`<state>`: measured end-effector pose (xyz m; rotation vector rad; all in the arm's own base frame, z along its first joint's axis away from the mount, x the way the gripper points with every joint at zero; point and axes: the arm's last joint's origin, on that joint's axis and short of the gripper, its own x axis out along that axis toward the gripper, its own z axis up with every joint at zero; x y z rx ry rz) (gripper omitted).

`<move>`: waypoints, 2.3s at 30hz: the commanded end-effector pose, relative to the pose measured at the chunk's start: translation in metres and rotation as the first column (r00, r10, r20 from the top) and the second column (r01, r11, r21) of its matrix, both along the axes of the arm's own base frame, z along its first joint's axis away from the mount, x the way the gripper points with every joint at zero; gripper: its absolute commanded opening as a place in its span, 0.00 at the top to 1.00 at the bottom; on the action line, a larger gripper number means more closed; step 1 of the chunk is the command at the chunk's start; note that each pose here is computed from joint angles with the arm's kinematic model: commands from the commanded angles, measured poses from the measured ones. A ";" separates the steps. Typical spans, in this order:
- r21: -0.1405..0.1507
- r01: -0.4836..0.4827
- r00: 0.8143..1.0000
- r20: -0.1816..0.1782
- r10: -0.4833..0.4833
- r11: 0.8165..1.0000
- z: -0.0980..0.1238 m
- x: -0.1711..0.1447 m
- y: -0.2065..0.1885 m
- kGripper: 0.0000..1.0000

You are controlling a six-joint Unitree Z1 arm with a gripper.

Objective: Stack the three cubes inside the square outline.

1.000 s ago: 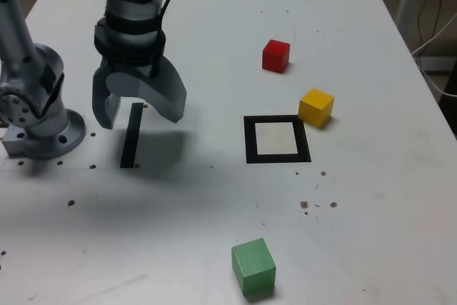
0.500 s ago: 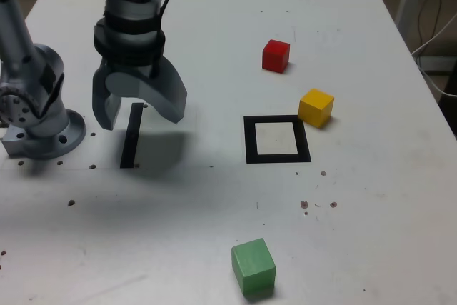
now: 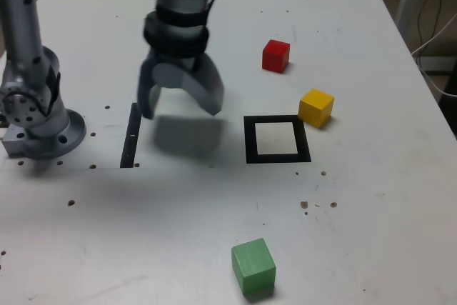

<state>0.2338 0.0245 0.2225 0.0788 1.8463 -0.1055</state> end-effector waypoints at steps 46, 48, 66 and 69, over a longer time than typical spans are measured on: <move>0.093 0.259 0.963 0.051 -0.264 0.961 0.006 0.149 0.136 0.07; 0.086 0.261 0.963 0.041 -0.265 0.961 0.003 0.151 0.136 0.09; 0.105 0.277 0.961 -0.001 -0.278 0.955 0.001 0.162 0.126 0.69; 0.101 0.278 0.960 -0.008 -0.278 0.955 0.001 0.162 0.125 0.69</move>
